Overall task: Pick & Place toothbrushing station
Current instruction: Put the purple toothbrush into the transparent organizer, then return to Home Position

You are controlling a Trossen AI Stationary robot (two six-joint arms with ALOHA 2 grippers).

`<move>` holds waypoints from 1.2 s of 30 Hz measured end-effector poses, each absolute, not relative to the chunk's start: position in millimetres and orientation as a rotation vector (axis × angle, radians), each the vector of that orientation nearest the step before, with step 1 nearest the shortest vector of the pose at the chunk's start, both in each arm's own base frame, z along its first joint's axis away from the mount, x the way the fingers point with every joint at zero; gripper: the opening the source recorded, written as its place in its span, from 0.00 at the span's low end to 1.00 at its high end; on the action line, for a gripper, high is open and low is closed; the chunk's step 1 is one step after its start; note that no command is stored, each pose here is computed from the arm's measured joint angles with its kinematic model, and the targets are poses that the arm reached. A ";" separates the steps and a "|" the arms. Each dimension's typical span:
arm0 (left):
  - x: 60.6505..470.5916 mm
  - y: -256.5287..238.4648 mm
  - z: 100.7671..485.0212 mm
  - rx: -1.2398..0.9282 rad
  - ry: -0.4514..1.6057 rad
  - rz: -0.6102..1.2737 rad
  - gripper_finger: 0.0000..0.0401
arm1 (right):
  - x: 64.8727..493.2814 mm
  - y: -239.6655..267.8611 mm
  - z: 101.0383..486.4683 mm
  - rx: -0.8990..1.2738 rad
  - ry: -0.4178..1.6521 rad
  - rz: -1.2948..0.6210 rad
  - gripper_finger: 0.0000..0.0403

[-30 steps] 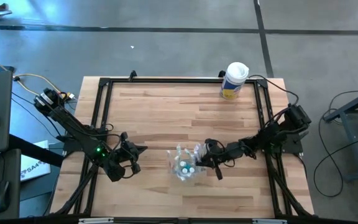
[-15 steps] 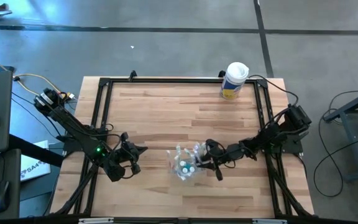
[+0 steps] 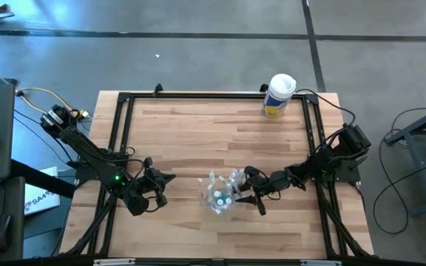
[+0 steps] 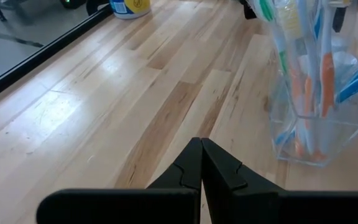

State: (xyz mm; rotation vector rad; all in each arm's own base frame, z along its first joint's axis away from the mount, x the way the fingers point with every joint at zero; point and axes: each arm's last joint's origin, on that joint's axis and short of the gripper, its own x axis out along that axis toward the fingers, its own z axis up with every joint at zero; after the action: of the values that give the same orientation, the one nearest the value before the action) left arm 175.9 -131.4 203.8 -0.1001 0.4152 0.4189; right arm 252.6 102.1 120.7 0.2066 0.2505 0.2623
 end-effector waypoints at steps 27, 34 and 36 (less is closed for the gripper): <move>176.7 -132.8 204.5 -0.123 0.420 0.397 0.00 | 223.3 111.9 153.8 0.083 0.357 0.242 0.36; 180.4 -138.1 216.0 -0.102 0.450 0.306 0.00 | 200.7 113.6 174.7 0.105 0.402 0.278 0.36; 180.7 -138.4 222.5 -0.080 0.444 0.288 0.00 | 193.1 114.2 183.9 0.118 0.386 0.300 0.35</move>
State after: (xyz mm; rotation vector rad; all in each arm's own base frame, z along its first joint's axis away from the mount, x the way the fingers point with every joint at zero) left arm 180.7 -138.4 222.5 -0.0799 0.4439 0.2884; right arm 193.1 114.2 183.9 0.1182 0.3862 0.2998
